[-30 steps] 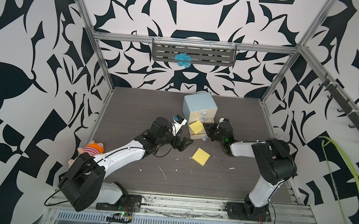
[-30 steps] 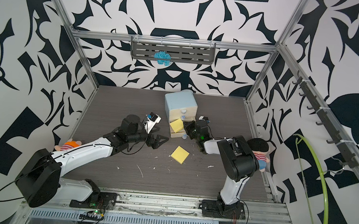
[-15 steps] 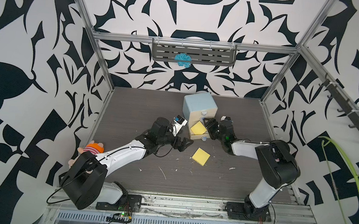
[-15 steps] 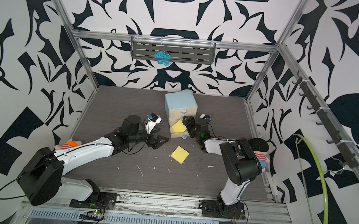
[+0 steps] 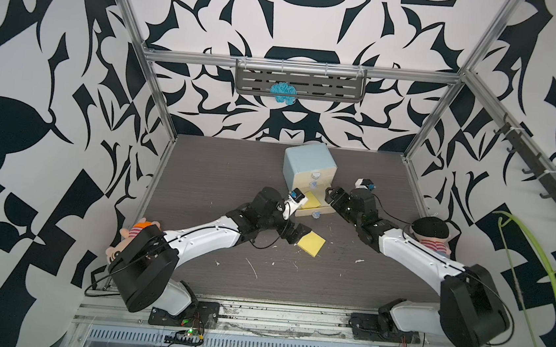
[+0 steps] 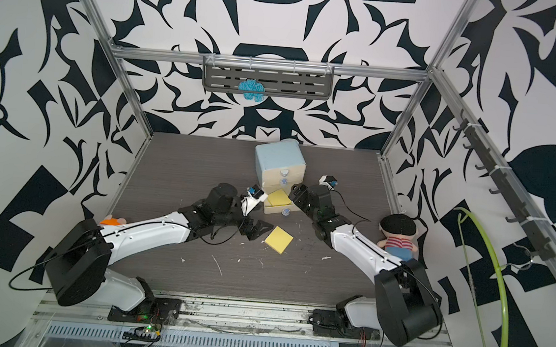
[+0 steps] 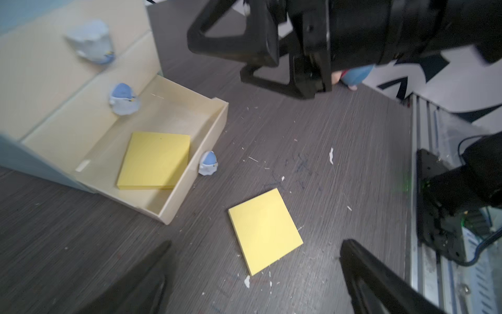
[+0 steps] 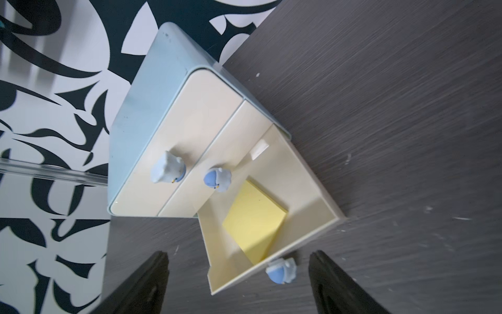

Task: Please put the sticky notes in the drawer by color
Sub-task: Place the sticky notes in the drawer, then pick up the sticky notes from the center of the board.

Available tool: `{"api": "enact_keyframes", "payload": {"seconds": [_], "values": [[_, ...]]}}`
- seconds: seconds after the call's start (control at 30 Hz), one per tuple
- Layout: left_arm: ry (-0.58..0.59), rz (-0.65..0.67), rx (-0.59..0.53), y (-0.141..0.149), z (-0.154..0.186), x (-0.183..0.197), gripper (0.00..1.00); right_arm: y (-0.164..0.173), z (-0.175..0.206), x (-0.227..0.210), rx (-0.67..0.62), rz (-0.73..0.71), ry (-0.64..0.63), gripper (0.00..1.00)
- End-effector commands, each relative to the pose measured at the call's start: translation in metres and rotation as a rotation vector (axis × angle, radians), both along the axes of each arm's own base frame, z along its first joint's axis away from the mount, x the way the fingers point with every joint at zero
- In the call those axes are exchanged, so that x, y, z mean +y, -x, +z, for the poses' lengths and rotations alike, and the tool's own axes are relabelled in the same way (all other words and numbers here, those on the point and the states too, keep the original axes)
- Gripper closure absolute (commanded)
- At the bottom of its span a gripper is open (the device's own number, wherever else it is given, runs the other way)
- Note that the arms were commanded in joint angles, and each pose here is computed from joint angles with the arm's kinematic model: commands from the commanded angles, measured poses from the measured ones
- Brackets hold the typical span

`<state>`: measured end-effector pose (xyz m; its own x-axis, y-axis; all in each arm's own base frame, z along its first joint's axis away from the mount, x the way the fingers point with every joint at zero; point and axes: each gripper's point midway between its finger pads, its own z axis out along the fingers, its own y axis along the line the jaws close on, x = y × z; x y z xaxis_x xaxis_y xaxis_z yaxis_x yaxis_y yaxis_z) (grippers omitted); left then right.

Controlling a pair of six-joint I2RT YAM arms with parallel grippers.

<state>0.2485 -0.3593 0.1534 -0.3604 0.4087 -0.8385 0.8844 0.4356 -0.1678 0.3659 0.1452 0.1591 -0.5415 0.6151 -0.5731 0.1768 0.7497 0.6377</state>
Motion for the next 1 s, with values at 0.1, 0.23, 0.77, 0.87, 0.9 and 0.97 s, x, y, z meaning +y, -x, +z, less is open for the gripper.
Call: {"api": "enact_keyframes", "payload": {"seconds": [0.1,0.23,0.77,0.87,0.9,0.97], "values": [[-0.278,0.100,-0.021,0.008,-0.057,-0.014,0.01,0.043,-0.006,-0.050,0.039,-0.002,0.327,0.14],[-0.418,0.203,0.031,0.021,-0.091,-0.026,0.01,0.060,-0.012,-0.064,0.062,0.008,0.405,0.14],[-0.569,0.432,0.206,0.026,-0.127,-0.014,0.01,0.063,-0.023,-0.063,0.067,0.024,0.401,0.15],[-0.546,0.460,0.273,0.021,-0.130,-0.011,0.01,0.064,-0.024,-0.063,0.069,0.025,0.398,0.15],[-0.540,0.466,0.287,0.019,-0.132,-0.011,0.01,0.064,-0.024,-0.062,0.070,0.026,0.398,0.15],[-0.534,0.462,0.301,0.018,-0.133,-0.013,0.01,0.064,-0.025,-0.062,0.072,0.028,0.399,0.16]]}}
